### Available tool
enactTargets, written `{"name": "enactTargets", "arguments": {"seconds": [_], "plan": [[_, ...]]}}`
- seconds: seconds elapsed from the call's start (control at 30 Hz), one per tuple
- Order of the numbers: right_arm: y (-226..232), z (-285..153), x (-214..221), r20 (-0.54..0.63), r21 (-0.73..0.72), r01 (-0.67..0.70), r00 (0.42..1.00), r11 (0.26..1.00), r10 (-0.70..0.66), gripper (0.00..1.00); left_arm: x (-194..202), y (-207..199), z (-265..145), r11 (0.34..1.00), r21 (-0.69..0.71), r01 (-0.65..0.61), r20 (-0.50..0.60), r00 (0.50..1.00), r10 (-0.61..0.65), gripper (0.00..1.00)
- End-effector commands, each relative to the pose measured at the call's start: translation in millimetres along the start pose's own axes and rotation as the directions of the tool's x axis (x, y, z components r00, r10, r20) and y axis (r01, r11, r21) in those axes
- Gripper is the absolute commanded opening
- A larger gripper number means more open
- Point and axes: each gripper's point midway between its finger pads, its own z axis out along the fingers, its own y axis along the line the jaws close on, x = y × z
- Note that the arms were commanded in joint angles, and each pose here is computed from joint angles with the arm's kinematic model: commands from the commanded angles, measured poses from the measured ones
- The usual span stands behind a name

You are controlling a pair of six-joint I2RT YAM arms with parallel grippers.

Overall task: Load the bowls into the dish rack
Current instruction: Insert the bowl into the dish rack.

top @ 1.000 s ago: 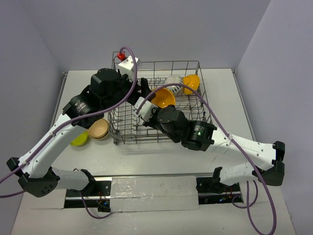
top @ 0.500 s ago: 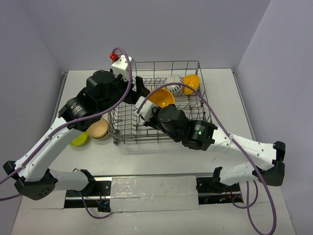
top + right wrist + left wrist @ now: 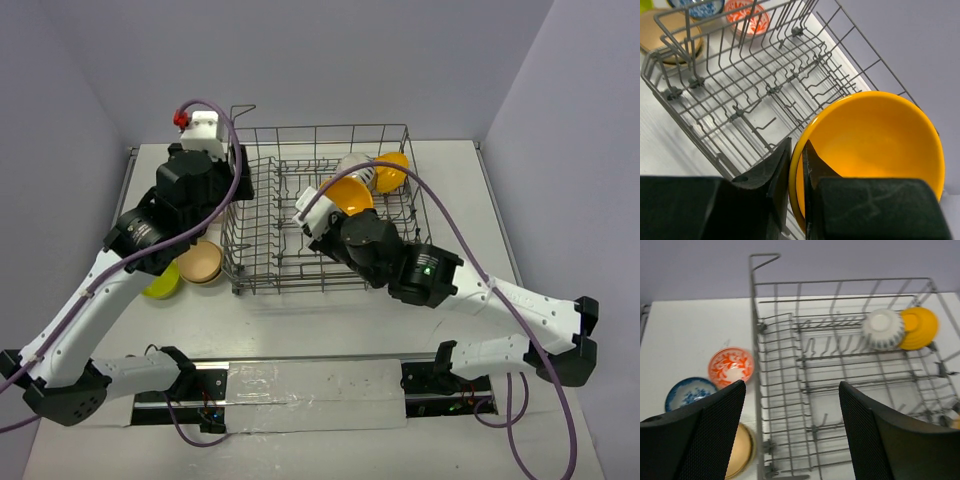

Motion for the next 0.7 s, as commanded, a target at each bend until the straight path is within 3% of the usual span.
{"name": "enactTargets", "arguments": {"seconds": [0.0,0.1,0.3,0.5,0.6,0.63,0.67], "plan": [[-34,-27,-32,0.133,0.035,-0.146,0.981,0.989,0.140,0.00,21,43,12,0.992,-0.121,0.019,-0.036,0.999,-0.024,0.80],[-50,-39,-47,0.207,-0.033,-0.266,0.941,0.964,0.267,0.00,55,65,29,0.988,-0.153,0.021,-0.108,0.993,-0.038,0.79],[-86,-40,-74,0.291,-0.111,-0.401,0.862,0.909,0.416,0.00,108,60,53,0.994,-0.110,-0.002,-0.234,0.972,-0.024,0.77],[-117,-25,-100,0.341,-0.243,-0.505,0.755,0.828,0.561,0.00,126,54,62,0.997,-0.069,-0.017,-0.271,0.963,-0.002,0.75],[-123,-13,-110,0.338,-0.377,-0.553,0.665,0.743,0.666,0.00,137,56,64,0.996,-0.074,-0.041,-0.304,0.952,0.017,0.64],[-140,-13,-115,0.360,-0.406,-0.592,0.596,0.696,0.717,0.00,139,56,65,0.996,-0.073,-0.047,-0.309,0.951,0.022,0.53],[-139,-7,-115,0.347,-0.459,-0.588,0.571,0.666,0.744,0.00,142,58,65,0.996,-0.075,-0.048,-0.313,0.949,0.022,0.47]]}}
